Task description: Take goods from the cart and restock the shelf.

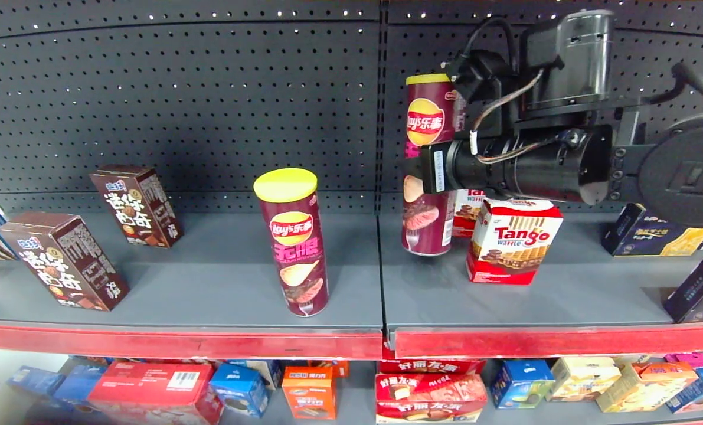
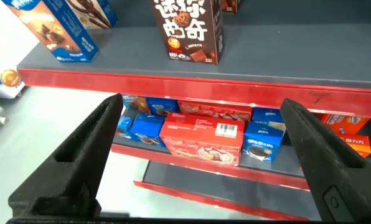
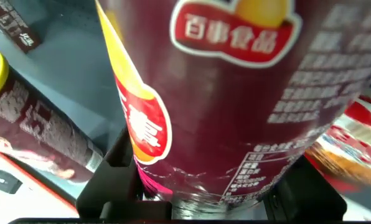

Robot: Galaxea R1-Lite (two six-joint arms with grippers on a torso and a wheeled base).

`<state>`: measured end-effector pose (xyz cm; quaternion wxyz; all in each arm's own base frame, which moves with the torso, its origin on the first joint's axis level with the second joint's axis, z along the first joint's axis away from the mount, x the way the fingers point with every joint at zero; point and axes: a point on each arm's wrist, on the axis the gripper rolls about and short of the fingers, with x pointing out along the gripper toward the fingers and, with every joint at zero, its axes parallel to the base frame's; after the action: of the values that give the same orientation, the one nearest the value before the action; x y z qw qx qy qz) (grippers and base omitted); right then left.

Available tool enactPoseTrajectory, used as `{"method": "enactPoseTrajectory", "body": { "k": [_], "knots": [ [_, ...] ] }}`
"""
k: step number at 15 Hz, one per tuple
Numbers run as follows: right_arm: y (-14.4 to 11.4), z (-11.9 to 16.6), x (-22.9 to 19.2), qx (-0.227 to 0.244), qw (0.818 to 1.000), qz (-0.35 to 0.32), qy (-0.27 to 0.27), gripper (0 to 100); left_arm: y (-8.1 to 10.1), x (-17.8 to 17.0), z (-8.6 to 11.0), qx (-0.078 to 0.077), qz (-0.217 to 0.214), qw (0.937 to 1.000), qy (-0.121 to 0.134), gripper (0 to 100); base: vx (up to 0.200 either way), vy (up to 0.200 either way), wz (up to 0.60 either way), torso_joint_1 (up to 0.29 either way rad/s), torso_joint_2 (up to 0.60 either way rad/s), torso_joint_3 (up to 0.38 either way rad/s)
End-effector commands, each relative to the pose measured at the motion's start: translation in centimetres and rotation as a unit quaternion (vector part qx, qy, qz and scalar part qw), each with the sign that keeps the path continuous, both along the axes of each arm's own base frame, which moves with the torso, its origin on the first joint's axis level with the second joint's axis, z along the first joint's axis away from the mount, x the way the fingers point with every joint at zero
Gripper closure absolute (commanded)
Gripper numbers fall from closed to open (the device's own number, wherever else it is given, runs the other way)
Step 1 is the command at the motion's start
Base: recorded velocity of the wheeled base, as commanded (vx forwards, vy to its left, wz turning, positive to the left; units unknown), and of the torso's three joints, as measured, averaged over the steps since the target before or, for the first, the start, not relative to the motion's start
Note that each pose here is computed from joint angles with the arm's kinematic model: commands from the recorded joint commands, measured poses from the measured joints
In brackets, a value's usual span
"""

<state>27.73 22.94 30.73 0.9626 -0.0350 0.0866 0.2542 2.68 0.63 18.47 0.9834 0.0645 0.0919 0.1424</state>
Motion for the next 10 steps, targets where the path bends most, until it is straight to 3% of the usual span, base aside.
{"method": "enactPoseTrajectory", "body": {
  "k": [1, 5, 10],
  "knots": [
    [0.9, -0.8, 1.1, -0.005, 1.000, 0.006, 0.005, 100, 0.0, 0.0, -0.1, 0.000, 0.000, 1.0000, 0.002, 0, 0.000, 0.000, 0.00, 0.000, 0.00, 0.000],
    [3.7, -1.8, 4.4, 0.010, 0.999, 0.025, -0.032, 100, 0.0, 0.1, -0.3, 0.000, 0.000, 1.0000, 0.006, 0, 0.000, 0.000, 0.00, 0.000, 0.00, 0.000],
    [5.2, -3.5, 6.0, 0.003, 0.999, 0.039, -0.026, 100, 0.0, 0.1, -0.3, 0.000, 0.000, 1.0000, 0.005, 0, 0.000, 0.000, 0.00, 0.000, 0.00, 0.000]
  ]
}}
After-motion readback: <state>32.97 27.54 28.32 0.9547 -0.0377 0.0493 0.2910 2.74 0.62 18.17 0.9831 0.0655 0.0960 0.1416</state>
